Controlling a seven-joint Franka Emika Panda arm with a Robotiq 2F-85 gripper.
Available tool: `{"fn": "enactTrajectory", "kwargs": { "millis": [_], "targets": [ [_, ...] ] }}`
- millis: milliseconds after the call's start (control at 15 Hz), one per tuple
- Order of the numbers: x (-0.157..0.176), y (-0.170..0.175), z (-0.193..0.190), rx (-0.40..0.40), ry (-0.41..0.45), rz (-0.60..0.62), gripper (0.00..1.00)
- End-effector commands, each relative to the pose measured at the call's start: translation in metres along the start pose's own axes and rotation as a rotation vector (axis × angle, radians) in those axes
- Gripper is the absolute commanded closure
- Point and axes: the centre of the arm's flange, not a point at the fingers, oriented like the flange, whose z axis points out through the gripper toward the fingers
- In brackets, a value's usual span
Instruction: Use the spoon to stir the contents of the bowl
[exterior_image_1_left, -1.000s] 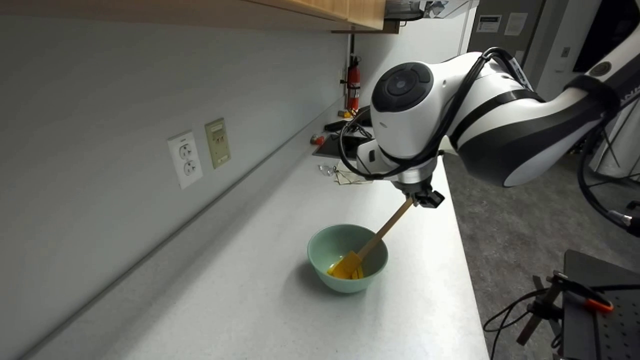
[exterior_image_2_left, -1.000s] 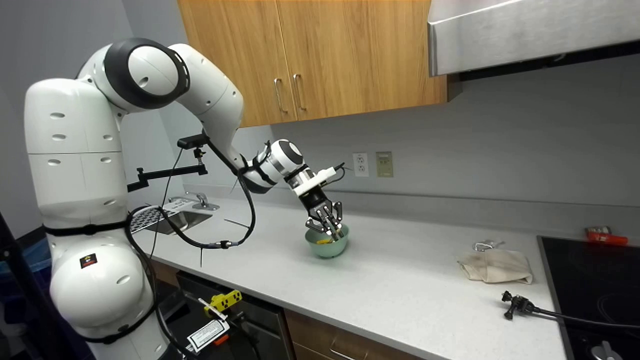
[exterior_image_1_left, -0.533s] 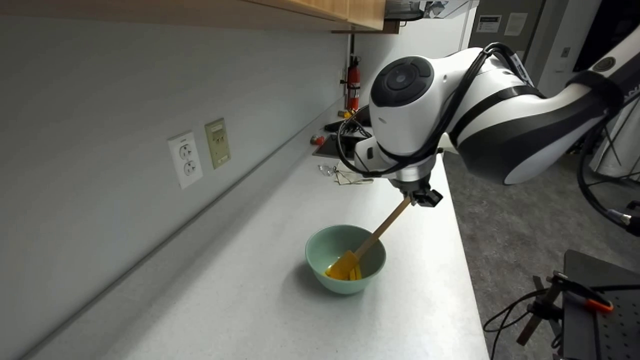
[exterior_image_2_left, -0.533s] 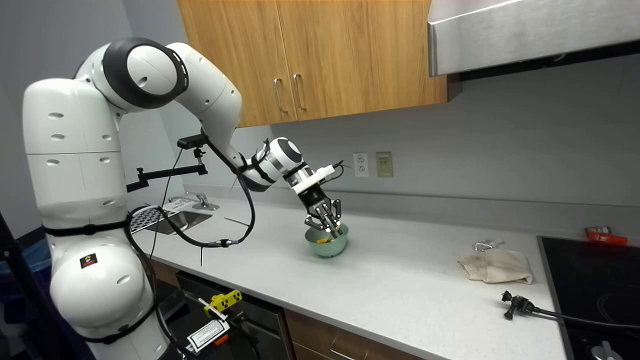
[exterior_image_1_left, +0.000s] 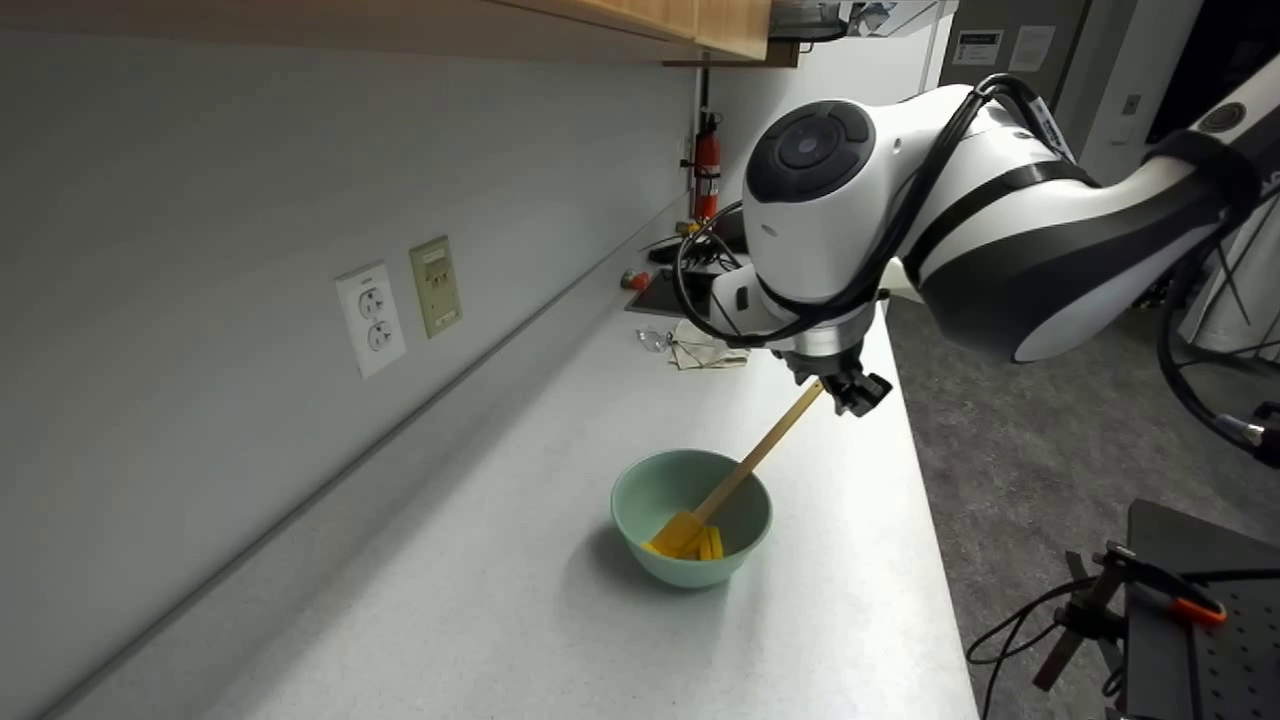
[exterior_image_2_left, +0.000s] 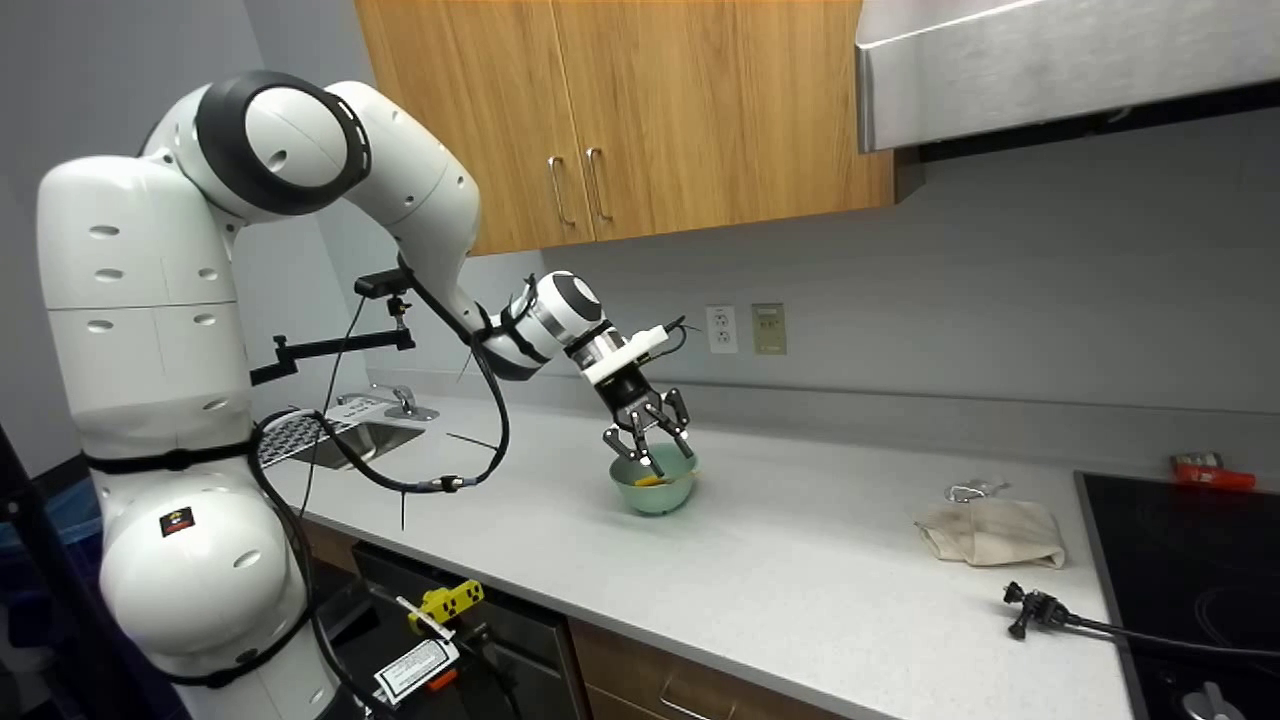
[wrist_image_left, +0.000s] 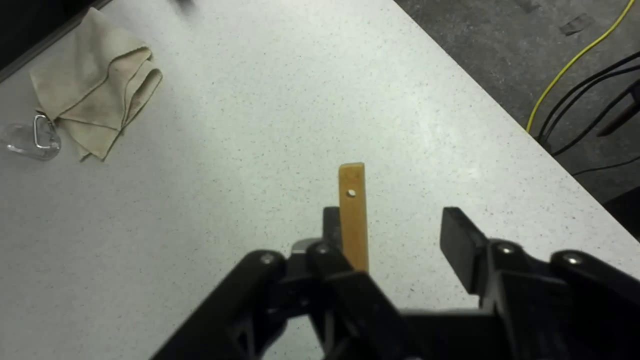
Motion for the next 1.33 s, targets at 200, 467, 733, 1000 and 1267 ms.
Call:
{"fn": "enactTrajectory", "kwargs": {
  "millis": [200,467,733,1000,1267],
  "targets": [
    [-0.026,-0.007,-0.023,-0.002,0.029,0.028,0.00],
    [-0.045,-0.012,-0.043,0.005,0.070,0.070,0.00],
    [-0.066,-0.020,-0.062,0.009,0.135,0.149,0.00],
    [-0.082,-0.029,-0.078,0.024,0.217,0.218,0.00],
    [-0.093,-0.039,-0.088,0.013,0.308,0.283,0.00]
  ]
}}
